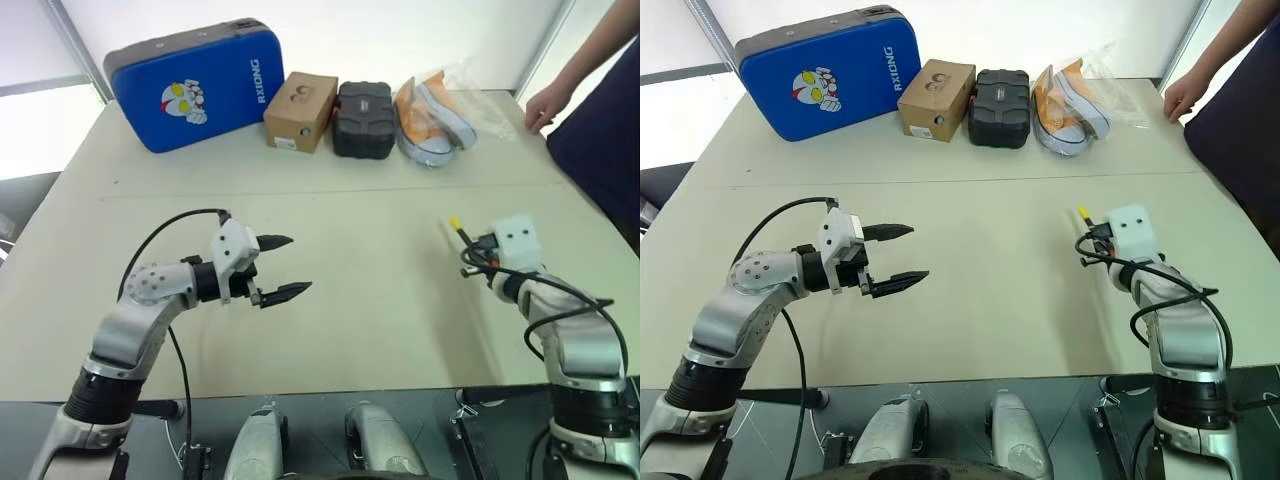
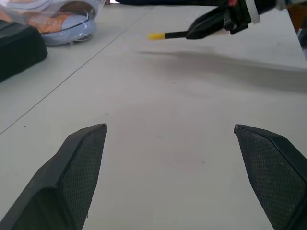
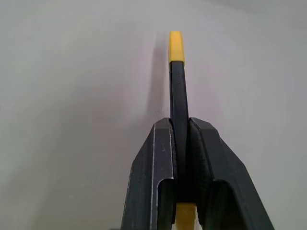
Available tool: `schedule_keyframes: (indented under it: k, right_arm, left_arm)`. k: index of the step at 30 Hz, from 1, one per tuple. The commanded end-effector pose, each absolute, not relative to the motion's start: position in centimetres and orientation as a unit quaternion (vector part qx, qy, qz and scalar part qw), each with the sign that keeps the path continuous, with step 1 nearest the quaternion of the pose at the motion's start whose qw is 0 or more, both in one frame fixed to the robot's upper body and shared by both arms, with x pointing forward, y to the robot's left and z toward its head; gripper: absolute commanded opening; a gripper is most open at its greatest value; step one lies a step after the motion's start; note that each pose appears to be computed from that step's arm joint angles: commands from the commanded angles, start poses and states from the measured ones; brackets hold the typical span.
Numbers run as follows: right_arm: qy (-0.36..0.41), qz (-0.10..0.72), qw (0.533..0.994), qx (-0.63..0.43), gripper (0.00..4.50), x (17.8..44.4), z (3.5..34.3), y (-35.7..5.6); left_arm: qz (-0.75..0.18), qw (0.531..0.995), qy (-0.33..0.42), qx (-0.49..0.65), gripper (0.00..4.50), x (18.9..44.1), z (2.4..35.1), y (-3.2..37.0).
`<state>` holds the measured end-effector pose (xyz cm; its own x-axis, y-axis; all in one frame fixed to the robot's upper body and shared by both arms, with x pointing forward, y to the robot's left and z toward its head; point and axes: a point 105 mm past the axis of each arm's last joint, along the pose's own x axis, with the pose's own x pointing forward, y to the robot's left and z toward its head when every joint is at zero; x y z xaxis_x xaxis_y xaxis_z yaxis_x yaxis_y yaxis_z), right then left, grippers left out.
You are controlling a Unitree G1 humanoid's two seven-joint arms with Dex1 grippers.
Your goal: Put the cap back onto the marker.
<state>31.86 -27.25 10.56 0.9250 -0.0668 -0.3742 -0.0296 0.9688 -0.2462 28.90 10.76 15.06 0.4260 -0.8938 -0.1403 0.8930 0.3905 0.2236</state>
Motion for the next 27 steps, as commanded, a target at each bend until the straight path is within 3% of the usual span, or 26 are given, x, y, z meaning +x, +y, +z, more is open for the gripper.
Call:
schedule_keyframes:
  k: [1,12,16,21,27]
  right_arm:
    - [0.171,-0.072,0.975,-0.124,0.0,31.4,11.6,-29.4]
    - [0.198,-0.061,0.972,-0.111,0.0,30.9,9.4,-29.8]
    - [0.198,-0.058,0.972,-0.111,1.78,30.9,9.3,-29.7]
    - [0.185,-0.048,0.974,-0.124,4.42,30.8,10.4,-29.4]
    - [0.151,0.023,0.966,-0.207,4.47,29.6,15.0,-27.3]
  left_arm:
    - [-0.544,0.826,-0.021,0.145,4.43,28.9,15.9,10.5]
    - [-0.566,0.812,-0.021,0.143,4.43,28.3,16.5,10.7]
    - [-0.567,0.811,-0.021,0.143,4.5,28.5,16.5,10.6]
    - [-0.569,0.81,-0.019,0.14,4.5,28.4,16.4,10.5]
    - [-0.575,0.806,-0.016,0.138,4.5,28.5,16.1,10.4]
